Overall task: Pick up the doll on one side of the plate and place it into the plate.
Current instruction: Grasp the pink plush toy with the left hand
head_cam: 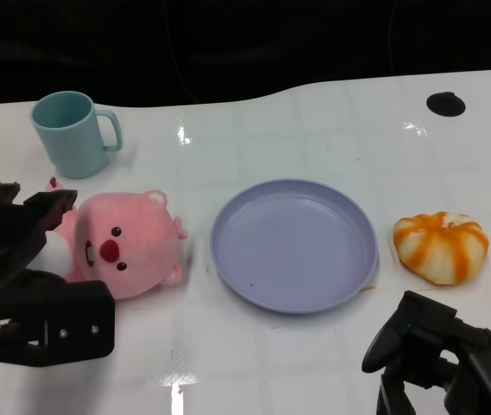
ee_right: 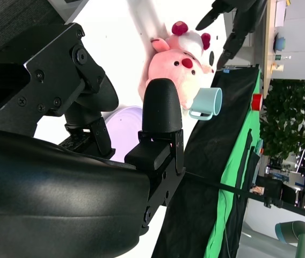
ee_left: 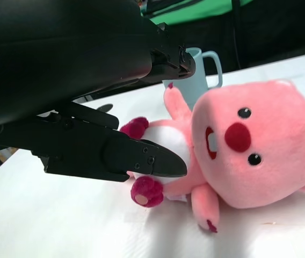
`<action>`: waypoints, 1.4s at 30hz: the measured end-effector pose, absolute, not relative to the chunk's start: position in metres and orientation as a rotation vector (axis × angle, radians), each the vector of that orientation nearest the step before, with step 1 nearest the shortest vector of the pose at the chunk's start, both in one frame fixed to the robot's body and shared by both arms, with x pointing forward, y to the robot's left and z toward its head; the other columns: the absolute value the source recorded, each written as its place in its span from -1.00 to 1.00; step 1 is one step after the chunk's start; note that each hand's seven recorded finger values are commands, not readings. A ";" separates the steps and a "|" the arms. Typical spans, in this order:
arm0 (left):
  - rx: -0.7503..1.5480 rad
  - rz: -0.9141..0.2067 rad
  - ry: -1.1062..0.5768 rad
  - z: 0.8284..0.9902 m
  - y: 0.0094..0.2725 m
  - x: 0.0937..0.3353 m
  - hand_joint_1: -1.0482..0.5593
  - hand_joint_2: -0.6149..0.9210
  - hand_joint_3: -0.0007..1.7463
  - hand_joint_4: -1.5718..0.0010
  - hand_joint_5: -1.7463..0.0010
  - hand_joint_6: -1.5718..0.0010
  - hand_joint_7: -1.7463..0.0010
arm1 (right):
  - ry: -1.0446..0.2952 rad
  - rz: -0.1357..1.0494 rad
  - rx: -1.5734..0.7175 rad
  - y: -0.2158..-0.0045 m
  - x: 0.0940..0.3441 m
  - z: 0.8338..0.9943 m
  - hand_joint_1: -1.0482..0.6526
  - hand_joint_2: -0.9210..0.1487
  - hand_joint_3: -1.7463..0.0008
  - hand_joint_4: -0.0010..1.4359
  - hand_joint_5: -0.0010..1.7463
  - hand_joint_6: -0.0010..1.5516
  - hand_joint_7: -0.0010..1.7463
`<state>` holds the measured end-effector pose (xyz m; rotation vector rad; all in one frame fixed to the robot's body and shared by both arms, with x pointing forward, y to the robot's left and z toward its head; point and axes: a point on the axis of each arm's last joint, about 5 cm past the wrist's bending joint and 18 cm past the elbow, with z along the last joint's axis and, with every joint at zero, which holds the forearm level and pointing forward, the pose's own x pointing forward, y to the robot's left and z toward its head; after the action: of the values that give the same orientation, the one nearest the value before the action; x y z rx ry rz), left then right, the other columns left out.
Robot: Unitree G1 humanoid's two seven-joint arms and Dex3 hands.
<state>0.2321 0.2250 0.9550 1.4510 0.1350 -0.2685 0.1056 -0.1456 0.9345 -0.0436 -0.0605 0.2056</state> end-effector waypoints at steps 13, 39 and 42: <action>1.475 -0.381 0.246 0.924 0.223 0.265 -0.49 0.98 -0.99 0.89 0.93 0.77 1.00 | -0.059 0.204 -0.042 -0.145 0.104 0.936 0.35 -0.09 -0.58 0.01 1.00 -0.21 0.77; 1.419 -0.297 0.147 0.890 0.232 0.289 0.02 1.00 -0.57 0.05 -0.93 0.08 -0.61 | -0.048 0.206 -0.043 -0.145 0.104 0.936 0.34 -0.07 -0.59 0.01 1.00 -0.20 0.76; 1.369 -0.236 0.098 0.883 0.234 0.283 0.05 0.97 -0.55 -0.04 -0.99 0.14 -0.96 | -0.048 0.206 -0.043 -0.145 0.104 0.936 0.33 -0.07 -0.58 0.01 1.00 -0.20 0.76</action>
<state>0.2829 0.2335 0.8830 1.3690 0.0984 -0.2361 0.1044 -0.1445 0.9359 -0.0428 -0.0478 0.2061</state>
